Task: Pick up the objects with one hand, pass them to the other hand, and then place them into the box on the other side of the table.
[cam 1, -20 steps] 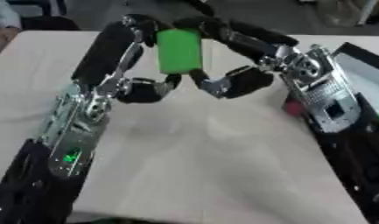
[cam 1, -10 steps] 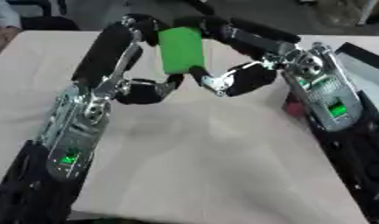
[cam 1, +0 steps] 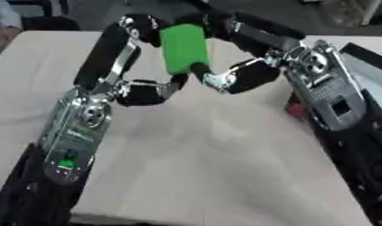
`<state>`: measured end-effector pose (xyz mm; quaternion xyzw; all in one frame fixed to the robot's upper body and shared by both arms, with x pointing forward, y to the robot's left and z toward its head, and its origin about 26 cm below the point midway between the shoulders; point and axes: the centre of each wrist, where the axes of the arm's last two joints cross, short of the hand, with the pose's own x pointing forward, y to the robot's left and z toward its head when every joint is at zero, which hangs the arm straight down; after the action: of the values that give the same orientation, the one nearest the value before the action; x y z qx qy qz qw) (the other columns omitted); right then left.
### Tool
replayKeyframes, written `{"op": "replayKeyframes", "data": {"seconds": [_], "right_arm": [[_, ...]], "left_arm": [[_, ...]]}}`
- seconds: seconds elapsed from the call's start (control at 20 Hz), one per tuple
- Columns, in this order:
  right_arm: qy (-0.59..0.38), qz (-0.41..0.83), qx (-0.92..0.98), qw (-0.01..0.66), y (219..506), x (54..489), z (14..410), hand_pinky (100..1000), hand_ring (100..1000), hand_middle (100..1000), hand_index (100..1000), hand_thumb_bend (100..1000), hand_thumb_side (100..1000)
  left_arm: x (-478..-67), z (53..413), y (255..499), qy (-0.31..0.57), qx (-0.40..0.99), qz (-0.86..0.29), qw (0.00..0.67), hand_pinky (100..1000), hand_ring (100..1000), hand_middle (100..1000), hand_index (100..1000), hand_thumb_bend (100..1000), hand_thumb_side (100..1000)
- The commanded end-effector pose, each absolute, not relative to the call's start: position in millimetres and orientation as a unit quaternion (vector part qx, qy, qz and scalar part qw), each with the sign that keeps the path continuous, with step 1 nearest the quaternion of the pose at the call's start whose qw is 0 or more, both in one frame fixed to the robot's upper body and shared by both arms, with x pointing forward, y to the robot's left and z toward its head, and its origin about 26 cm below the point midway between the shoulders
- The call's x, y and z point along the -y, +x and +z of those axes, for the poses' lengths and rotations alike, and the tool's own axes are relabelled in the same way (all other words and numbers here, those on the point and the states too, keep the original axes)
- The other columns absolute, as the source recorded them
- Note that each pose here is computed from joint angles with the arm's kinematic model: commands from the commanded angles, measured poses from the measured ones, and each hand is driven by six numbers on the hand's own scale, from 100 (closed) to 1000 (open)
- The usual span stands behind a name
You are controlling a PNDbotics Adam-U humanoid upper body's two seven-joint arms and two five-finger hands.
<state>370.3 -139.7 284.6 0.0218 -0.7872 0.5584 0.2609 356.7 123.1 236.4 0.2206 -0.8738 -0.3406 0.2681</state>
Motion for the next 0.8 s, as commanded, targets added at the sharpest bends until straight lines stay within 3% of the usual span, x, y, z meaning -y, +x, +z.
{"op": "replayKeyframes", "data": {"seconds": [0.05, 0.6, 0.8], "right_arm": [[0.027, 0.571, 0.779, 0.258, 370.0, 135.2, 284.2, 921, 942, 820, 914, 100, 125], [0.035, 0.59, 0.769, 0.245, 367.4, 134.3, 285.9, 911, 919, 846, 937, 100, 100], [0.041, 0.583, 0.773, 0.247, 367.0, 133.5, 285.9, 881, 853, 830, 922, 100, 152]], "left_arm": [[-116.9, 253.7, 349.5, 0.182, 0.9, -0.311, 0.245, 658, 553, 505, 588, 290, 100], [-117.2, 255.8, 348.4, 0.125, 0.918, -0.269, 0.265, 655, 541, 492, 582, 268, 100], [-116.4, 255.3, 348.5, 0.107, 0.919, -0.263, 0.274, 657, 541, 491, 583, 254, 100]]}}
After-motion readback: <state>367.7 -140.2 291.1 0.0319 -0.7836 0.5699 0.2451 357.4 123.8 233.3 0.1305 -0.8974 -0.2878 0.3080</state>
